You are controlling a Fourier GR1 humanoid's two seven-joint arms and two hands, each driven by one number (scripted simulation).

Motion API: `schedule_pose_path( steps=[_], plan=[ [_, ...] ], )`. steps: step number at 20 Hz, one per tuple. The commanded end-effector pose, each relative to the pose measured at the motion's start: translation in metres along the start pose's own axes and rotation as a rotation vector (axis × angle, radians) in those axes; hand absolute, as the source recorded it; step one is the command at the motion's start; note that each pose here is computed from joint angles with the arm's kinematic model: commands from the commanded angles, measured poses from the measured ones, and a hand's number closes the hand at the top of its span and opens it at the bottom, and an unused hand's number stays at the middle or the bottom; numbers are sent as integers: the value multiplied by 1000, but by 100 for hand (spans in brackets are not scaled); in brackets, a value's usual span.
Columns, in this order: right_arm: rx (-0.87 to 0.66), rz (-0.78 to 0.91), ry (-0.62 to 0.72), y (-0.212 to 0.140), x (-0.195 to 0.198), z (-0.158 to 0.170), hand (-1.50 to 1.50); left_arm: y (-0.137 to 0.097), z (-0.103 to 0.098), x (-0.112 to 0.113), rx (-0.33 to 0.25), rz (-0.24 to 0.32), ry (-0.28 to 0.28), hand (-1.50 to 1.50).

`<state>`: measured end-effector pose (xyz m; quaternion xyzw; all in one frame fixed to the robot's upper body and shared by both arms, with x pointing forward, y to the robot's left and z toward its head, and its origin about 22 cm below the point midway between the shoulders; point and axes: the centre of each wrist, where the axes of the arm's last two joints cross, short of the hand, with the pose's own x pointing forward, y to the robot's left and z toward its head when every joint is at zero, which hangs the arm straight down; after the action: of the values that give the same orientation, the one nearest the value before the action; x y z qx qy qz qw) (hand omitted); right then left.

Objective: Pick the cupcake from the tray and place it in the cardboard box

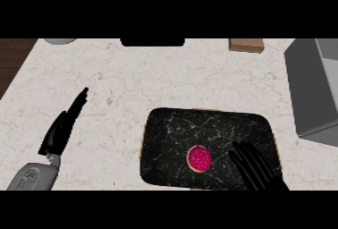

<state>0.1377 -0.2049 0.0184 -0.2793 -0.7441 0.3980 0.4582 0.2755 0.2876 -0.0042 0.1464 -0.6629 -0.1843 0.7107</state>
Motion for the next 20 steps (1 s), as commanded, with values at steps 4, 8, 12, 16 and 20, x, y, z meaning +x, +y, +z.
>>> schedule_pose_path(
  steps=[4,8,12,16,20],
  plan=[
    [62,44,14,16,20,-3,-150,-3,7,-2,-1,0,7,0],
    [86,46,22,13,-7,-23,-150,-5,8,6,3,-7,-6,0],
    [62,43,27,32,-5,-49,-150,-8,1,2,-6,-7,-8,0],
    [64,39,27,38,-4,-32,-150,-4,2,13,-12,19,20,0],
    [96,35,17,52,10,-44,-150,20,-10,12,4,3,-5,0]
  ],
)
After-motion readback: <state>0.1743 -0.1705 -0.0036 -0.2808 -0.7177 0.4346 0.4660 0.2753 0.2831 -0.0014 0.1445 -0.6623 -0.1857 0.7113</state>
